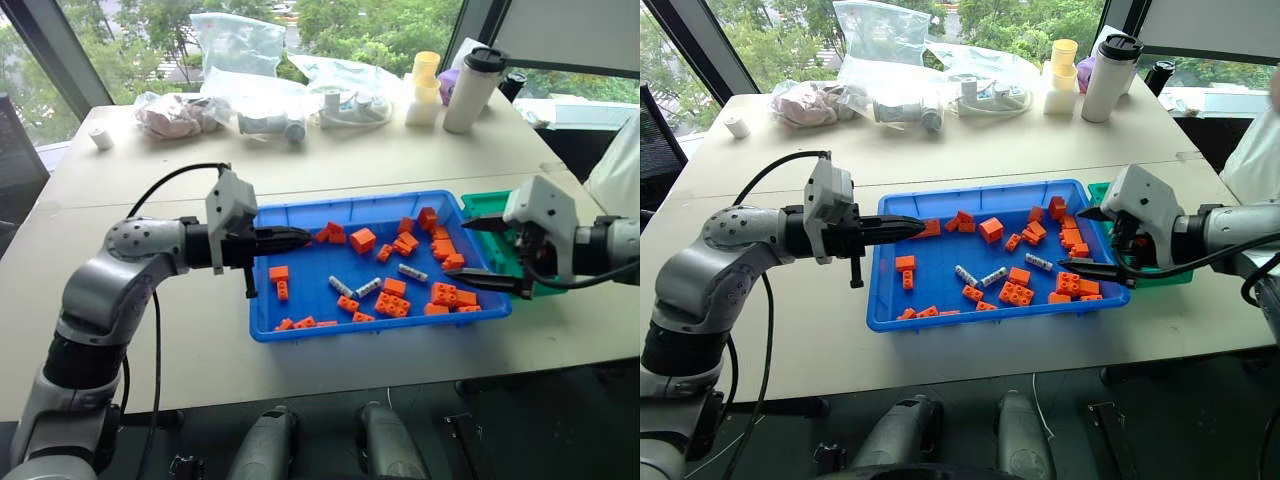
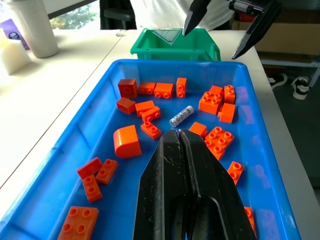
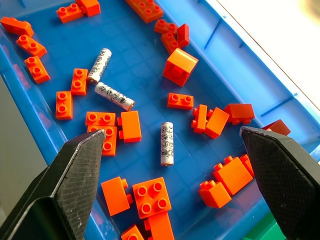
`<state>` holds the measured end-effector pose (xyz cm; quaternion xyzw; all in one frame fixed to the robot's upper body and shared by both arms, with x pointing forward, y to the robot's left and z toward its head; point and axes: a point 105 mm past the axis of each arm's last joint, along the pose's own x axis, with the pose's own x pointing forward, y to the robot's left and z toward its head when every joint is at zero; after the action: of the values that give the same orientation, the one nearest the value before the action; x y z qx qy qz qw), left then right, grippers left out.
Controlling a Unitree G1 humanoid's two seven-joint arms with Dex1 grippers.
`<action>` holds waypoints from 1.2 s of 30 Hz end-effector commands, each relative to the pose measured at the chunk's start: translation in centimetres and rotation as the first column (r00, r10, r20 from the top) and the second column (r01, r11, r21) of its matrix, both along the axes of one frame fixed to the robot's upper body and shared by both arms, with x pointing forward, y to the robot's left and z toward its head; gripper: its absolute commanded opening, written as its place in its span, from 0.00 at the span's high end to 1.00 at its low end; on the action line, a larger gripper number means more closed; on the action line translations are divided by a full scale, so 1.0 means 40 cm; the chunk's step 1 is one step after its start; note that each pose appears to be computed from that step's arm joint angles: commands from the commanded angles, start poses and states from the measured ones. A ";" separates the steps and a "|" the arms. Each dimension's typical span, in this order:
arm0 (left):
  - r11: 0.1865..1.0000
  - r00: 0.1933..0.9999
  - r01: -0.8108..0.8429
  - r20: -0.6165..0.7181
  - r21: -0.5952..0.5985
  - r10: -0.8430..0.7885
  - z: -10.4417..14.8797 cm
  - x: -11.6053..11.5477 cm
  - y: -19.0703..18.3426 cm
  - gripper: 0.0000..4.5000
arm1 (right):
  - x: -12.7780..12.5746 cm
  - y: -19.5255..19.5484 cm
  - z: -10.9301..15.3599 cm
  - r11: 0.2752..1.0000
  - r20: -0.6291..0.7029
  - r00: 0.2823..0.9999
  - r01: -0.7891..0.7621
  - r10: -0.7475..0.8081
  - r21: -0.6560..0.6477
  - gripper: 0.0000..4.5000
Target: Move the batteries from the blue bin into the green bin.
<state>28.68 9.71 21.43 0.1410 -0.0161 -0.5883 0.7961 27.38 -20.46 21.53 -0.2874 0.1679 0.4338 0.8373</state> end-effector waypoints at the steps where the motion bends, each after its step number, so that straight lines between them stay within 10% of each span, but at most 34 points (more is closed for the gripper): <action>1: 1.000 0.999 0.017 0.038 -0.004 -0.017 0.028 -0.009 -0.002 1.00 | 0.000 0.005 0.024 1.000 0.046 0.999 -0.017 0.017 -0.015 0.01; 22: 1.000 0.998 0.015 0.053 -0.012 -0.015 0.035 -0.010 -0.007 1.00 | 0.017 0.079 0.001 0.994 0.039 0.993 -0.110 0.109 0.018 0.01; 36: 1.000 0.999 -0.003 0.048 -0.006 0.003 0.017 -0.010 -0.007 1.00 | 0.069 0.309 -0.110 0.977 -0.079 0.979 -0.176 0.186 0.122 0.01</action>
<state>28.63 9.58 21.55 0.1363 -0.0190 -0.5847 0.7995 29.66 -8.67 16.92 -0.2308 0.1571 0.5372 0.7959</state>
